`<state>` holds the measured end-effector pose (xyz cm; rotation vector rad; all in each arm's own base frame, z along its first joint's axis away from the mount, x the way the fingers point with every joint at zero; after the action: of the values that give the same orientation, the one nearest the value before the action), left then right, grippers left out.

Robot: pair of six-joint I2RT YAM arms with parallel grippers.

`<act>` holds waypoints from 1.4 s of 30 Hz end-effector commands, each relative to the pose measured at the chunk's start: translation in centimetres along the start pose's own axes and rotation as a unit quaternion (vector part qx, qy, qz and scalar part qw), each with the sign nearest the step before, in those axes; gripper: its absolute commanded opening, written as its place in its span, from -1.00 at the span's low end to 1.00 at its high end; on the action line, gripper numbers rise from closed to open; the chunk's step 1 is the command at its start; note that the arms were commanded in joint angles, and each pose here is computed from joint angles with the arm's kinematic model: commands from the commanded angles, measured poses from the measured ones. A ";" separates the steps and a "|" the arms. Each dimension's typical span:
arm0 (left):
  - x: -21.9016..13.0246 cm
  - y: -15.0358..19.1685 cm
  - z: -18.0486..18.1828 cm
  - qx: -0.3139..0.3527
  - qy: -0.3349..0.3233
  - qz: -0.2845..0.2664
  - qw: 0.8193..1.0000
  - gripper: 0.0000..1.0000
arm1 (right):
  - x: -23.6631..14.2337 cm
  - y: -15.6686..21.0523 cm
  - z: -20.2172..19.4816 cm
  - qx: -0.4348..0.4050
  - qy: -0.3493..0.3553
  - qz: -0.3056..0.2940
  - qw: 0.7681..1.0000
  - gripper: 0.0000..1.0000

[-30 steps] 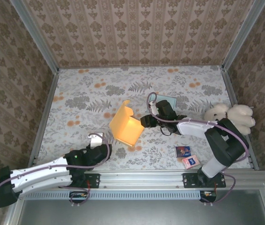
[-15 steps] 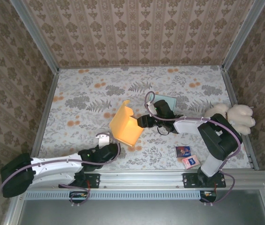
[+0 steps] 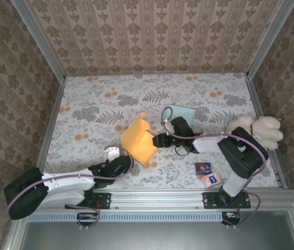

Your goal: Fold the paper box

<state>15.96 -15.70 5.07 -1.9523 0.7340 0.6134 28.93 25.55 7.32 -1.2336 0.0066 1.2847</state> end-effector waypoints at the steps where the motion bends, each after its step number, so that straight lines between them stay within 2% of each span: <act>1: 0.8 -0.2 0.4 0.001 -0.016 0.003 1.000 0.37 | -0.3 0.2 1.6 0.007 -0.033 -0.009 0.999 0.08; 14: 5.1 -3.2 1.1 -0.020 -0.038 0.018 0.999 0.37 | -0.9 1.8 2.0 0.040 -0.015 -0.045 0.998 0.07; 19: 6.7 -3.5 2.2 -0.048 -0.037 0.033 0.998 0.35 | -2.1 2.7 1.5 0.050 0.016 -0.078 0.996 0.08; 25: 7.2 -3.4 2.6 -0.053 -0.038 0.032 0.997 0.32 | -3.1 3.4 0.9 0.030 0.056 -0.070 0.996 0.08; 33: 5.0 -4.0 2.9 -0.041 -0.034 0.018 0.998 0.31 | -5.6 2.5 0.2 -0.002 0.117 -0.086 0.989 0.08; 42: -2.2 -7.8 3.0 -0.014 -0.001 -0.070 0.997 0.35 | -10.4 0.5 0.3 -0.034 0.180 -0.137 0.973 0.06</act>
<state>21.33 -11.39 10.36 -2.1231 0.6005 0.4809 24.97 20.01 13.46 -1.3783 -0.0010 0.8663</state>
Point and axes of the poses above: each hand's point on the last joint's axis, 136 mm out from that joint toward the fingers, its own x axis out along the fingers, its own z axis along the line the jaws close on, y = z × x, the point moved 4 cm from there along -x, back along the fingers, and after that the axes turned 12 degrees about -x, right-handed, at the moved point
